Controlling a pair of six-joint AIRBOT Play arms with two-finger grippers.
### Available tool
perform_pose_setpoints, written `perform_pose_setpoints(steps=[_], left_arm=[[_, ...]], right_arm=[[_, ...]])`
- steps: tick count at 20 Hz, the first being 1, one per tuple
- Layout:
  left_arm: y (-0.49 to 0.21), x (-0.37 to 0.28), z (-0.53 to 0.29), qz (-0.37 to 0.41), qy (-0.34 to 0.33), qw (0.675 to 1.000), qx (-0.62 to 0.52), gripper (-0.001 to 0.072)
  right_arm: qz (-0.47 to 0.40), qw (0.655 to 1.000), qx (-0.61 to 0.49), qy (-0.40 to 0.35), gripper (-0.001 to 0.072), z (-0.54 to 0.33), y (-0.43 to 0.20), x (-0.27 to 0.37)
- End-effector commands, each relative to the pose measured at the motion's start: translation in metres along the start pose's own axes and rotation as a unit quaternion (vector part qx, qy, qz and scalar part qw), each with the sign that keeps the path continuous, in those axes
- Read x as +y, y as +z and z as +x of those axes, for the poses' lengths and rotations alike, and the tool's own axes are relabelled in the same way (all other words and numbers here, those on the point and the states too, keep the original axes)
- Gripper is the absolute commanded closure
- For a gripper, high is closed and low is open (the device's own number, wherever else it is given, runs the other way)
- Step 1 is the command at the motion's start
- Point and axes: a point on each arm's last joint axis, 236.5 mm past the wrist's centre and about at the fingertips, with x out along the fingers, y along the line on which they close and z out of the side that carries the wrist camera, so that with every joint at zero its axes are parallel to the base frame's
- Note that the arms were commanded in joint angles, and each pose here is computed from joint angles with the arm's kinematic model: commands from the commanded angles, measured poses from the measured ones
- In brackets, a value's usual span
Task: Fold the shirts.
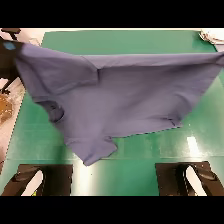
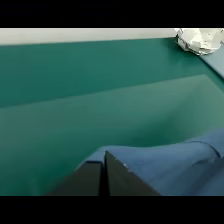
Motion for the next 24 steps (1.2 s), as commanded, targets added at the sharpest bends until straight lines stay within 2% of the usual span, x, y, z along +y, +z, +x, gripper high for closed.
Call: perform_pose_setpoints(steps=[1,6,11,14,17,21,24], left_arm=[[-0.038,0.045,0.046,-0.033,-0.001,0.999,0.003,0.0683],[-0.079,0.077,0.111,0.000,0.010,0.999,0.040,0.0683],[-0.115,0.117,0.166,0.003,0.069,0.996,0.048,0.0683],[-0.149,0.130,0.182,0.003,0.069,0.994,0.089,0.0683],[-0.170,0.125,0.179,0.038,0.053,0.989,0.134,0.0683],[-0.197,0.107,0.172,0.041,0.010,0.981,0.190,0.0684],[-0.218,0.110,0.162,0.031,0.018,0.970,0.239,0.0684]], right_arm=[[0.031,0.999,0.029,-0.016,0.0691,0.064,-0.044,-0.029],[0.003,0.998,0.050,-0.027,0.0691,0.143,-0.073,-0.046],[-0.003,0.997,0.057,-0.059,0.0691,0.197,-0.103,-0.073],[-0.015,0.994,0.090,-0.059,0.0691,0.216,-0.125,-0.083],[-0.035,0.990,0.130,-0.042,0.0691,0.221,-0.135,-0.084],[-0.009,0.981,0.193,-0.029,0.0692,0.209,-0.162,-0.096],[0.018,0.970,0.241,-0.029,0.0692,0.195,-0.196,-0.108]])
